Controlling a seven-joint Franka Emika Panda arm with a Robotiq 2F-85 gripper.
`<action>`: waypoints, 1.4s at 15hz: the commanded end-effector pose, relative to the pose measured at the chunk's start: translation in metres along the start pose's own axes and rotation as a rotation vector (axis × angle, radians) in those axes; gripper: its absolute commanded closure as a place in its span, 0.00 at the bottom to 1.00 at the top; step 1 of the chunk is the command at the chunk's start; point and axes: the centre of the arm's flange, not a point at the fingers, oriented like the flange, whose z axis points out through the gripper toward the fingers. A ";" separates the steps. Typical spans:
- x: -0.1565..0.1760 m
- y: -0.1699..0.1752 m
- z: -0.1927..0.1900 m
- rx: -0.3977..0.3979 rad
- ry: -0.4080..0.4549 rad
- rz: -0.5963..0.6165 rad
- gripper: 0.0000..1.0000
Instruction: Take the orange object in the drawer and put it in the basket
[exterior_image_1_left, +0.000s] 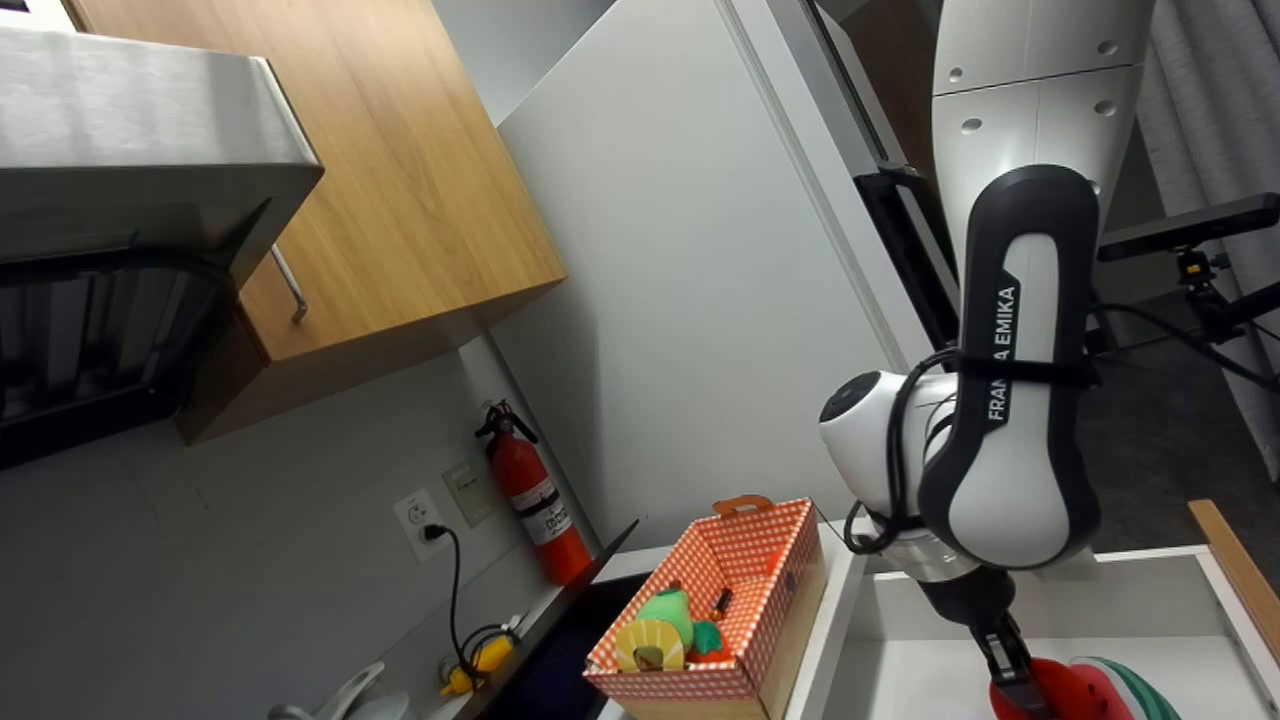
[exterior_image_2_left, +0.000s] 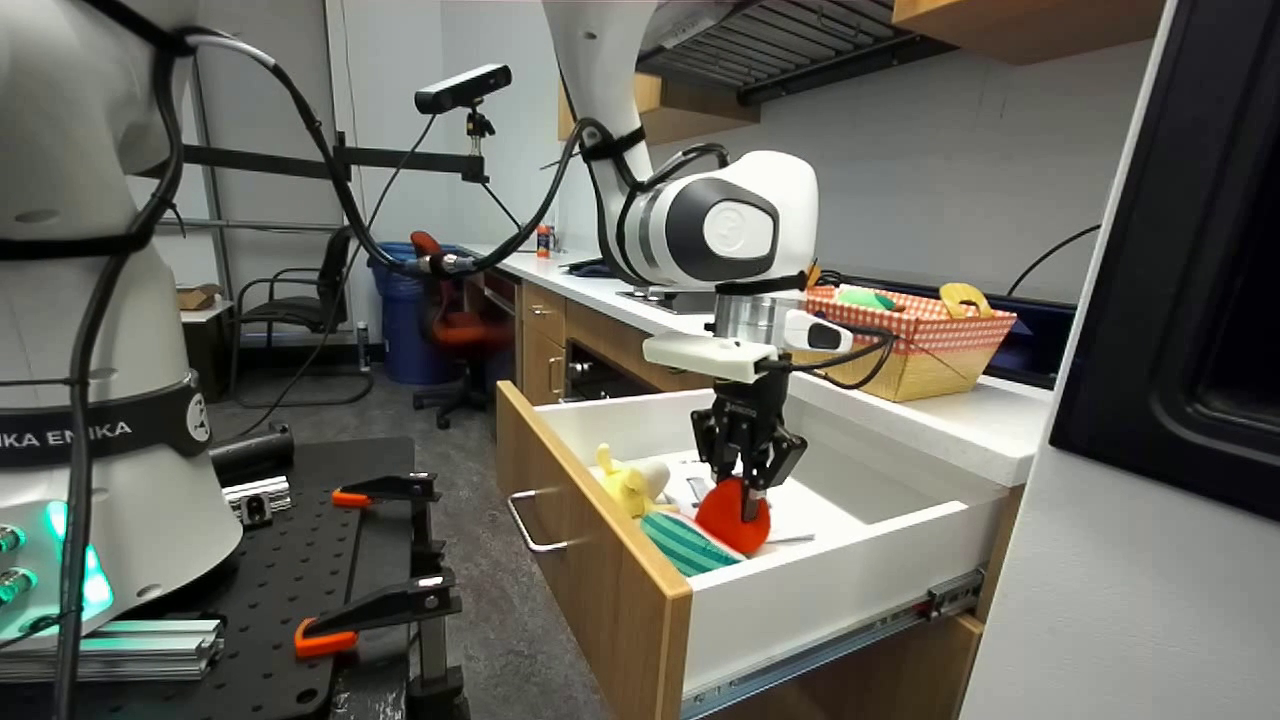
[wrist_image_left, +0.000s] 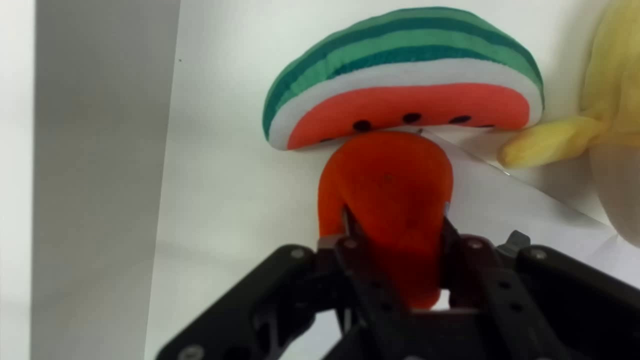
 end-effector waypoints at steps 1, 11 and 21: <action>-0.003 0.002 -0.020 -0.015 0.000 0.013 0.92; -0.011 -0.013 -0.127 -0.028 0.058 -0.003 0.94; 0.014 -0.068 -0.219 -0.080 0.269 -0.127 0.94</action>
